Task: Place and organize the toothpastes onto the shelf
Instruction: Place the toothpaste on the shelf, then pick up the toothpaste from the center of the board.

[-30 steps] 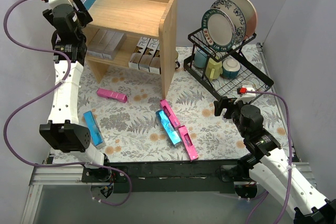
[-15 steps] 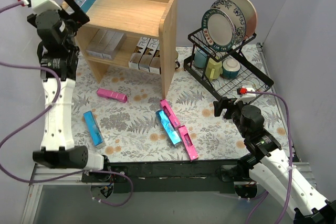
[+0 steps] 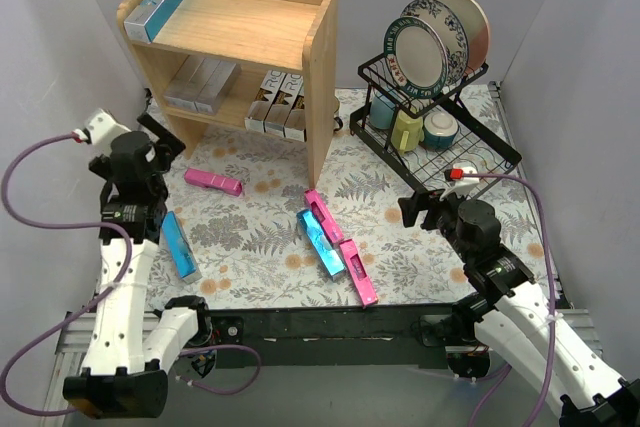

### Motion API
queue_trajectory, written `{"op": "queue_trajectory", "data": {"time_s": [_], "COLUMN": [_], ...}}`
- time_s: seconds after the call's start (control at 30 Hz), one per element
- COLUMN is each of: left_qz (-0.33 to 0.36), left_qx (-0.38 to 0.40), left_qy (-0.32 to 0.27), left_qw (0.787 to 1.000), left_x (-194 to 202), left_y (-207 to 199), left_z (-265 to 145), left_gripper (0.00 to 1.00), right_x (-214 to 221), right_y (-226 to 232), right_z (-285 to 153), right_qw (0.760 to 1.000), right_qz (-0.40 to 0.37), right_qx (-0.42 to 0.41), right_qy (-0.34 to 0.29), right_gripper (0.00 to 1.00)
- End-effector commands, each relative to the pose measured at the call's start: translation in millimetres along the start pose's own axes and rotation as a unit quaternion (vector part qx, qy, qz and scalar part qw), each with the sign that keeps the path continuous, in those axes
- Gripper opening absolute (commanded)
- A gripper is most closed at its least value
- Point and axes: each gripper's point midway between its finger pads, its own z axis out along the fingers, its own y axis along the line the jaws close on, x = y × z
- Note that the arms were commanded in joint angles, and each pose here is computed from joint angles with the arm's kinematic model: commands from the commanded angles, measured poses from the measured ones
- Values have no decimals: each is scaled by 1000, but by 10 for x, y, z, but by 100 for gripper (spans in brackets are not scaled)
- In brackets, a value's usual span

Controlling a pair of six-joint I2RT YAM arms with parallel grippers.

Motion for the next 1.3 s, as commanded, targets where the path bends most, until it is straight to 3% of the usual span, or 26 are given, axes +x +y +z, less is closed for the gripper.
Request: {"op": "queue_trajectory", "data": {"time_s": [0.0, 0.3, 0.53, 0.63, 0.83, 1.0, 1.27], "left_qz": [4, 22, 20, 13, -4, -4, 4], "left_qx": [-107, -208, -255, -261, -200, -169, -130], "left_qy": [60, 144, 168, 204, 301, 334, 375], "left_qw": [992, 967, 952, 943, 933, 927, 918], "left_x": [721, 1857, 2110, 2284, 2688, 2788, 2958], "left_y": [563, 1216, 1589, 1650, 1436, 1326, 1014], "left_z": [94, 293, 362, 392, 335, 279, 190], "left_gripper": [98, 98, 98, 98, 98, 88, 81], "right_x": [-60, -26, -6, -13, -39, -52, -48], "right_y": [106, 123, 124, 126, 121, 116, 102], "right_z": [30, 38, 38, 35, 9, 8, 12], "right_qw": [1000, 1000, 999, 999, 999, 999, 1000], "right_qz": [-3, -4, -4, -3, -1, 0, 0], "right_qx": [-26, -31, -32, -33, -32, -30, -26], "right_qy": [-9, -2, -1, -3, -8, -11, -9], "right_gripper": [88, 88, 88, 88, 88, 88, 88]}}
